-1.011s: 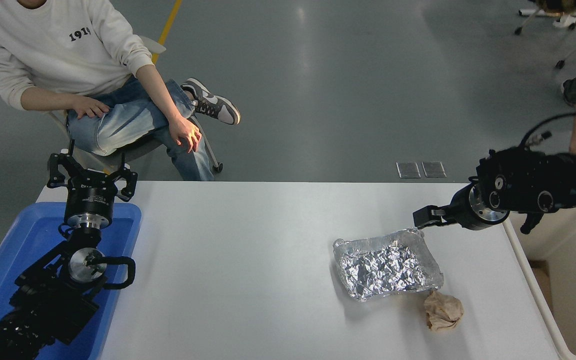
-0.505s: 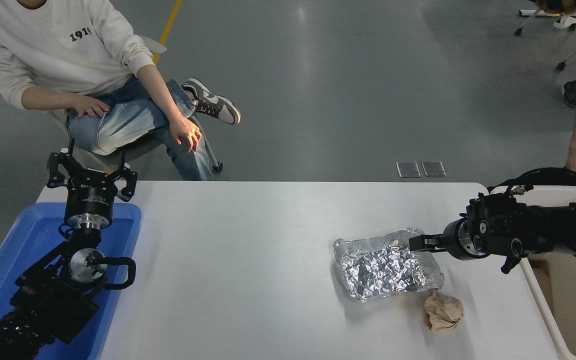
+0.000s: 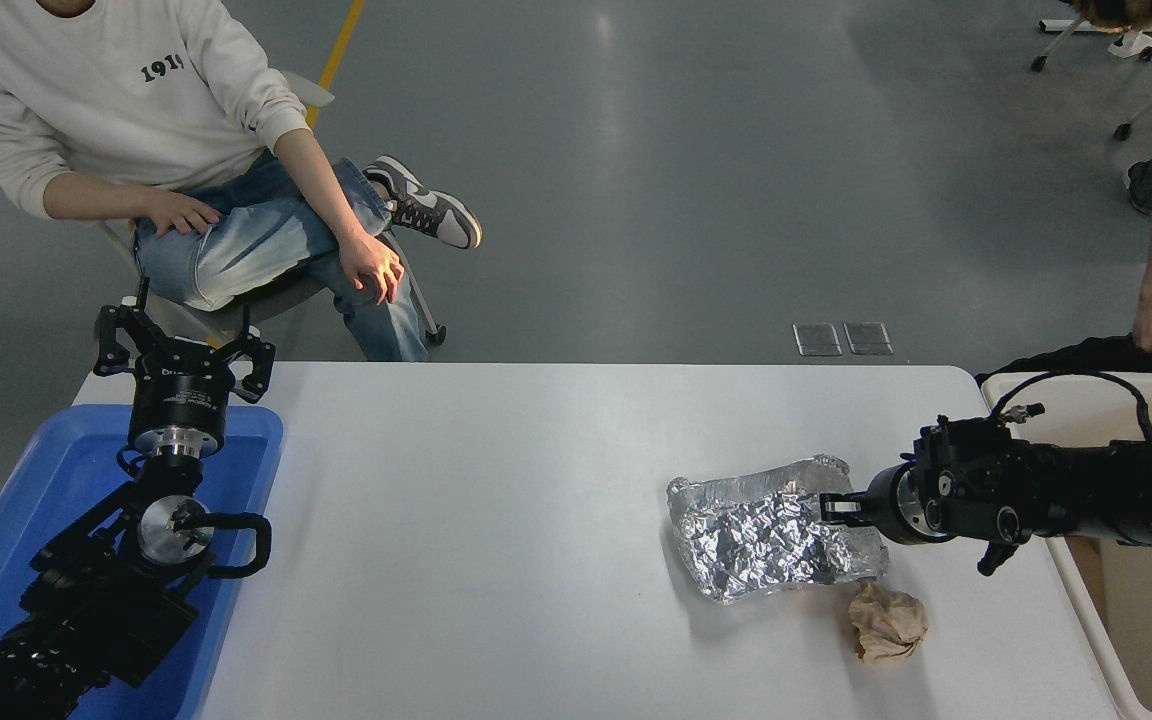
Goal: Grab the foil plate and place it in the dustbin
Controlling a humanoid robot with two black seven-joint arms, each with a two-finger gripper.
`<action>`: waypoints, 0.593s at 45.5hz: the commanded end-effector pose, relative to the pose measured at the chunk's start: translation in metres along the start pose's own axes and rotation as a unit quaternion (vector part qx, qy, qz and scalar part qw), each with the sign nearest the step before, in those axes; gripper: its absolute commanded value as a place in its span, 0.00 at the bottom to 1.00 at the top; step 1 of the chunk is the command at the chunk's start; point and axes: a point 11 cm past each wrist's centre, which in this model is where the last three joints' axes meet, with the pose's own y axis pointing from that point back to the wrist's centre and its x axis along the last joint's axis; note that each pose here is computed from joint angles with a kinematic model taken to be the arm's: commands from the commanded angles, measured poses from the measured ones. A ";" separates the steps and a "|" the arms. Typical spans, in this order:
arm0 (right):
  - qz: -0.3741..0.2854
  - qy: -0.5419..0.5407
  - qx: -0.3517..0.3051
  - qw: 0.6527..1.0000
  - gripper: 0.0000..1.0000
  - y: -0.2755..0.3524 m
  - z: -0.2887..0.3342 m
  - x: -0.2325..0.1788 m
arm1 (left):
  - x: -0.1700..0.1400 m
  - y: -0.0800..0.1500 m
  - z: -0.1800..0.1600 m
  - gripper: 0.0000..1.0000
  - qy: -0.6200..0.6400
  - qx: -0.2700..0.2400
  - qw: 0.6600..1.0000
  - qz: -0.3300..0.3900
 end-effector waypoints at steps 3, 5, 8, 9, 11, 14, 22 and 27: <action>-0.001 -0.003 0.002 1.000 0.00 0.001 0.000 0.000 | 0.000 0.000 0.000 0.99 0.000 0.001 1.000 0.000; -0.002 -0.003 0.003 1.000 0.00 0.001 0.000 -0.001 | 0.000 0.000 0.000 0.99 0.000 0.000 1.000 0.000; -0.001 -0.001 0.003 1.000 0.00 0.003 0.000 0.001 | 0.000 0.000 0.000 0.99 0.000 0.000 1.000 0.000; -0.001 0.000 0.003 1.000 0.00 0.004 0.001 0.003 | 0.000 0.000 0.000 0.99 0.000 0.000 1.000 0.000; 0.000 0.002 0.001 1.000 0.00 0.008 0.003 0.005 | 0.000 0.000 0.000 0.99 0.000 0.000 1.000 0.000; -0.002 0.001 0.000 1.000 0.00 0.013 0.007 0.006 | 0.000 0.000 0.000 0.99 0.000 0.001 1.000 0.000; 0.010 0.024 -0.019 0.999 0.00 0.068 0.025 0.042 | 0.000 0.000 0.000 0.99 0.000 0.000 1.000 0.001; 0.020 0.014 -0.025 0.999 0.00 0.117 0.040 0.061 | 0.000 0.000 0.000 0.99 0.000 0.001 1.000 0.000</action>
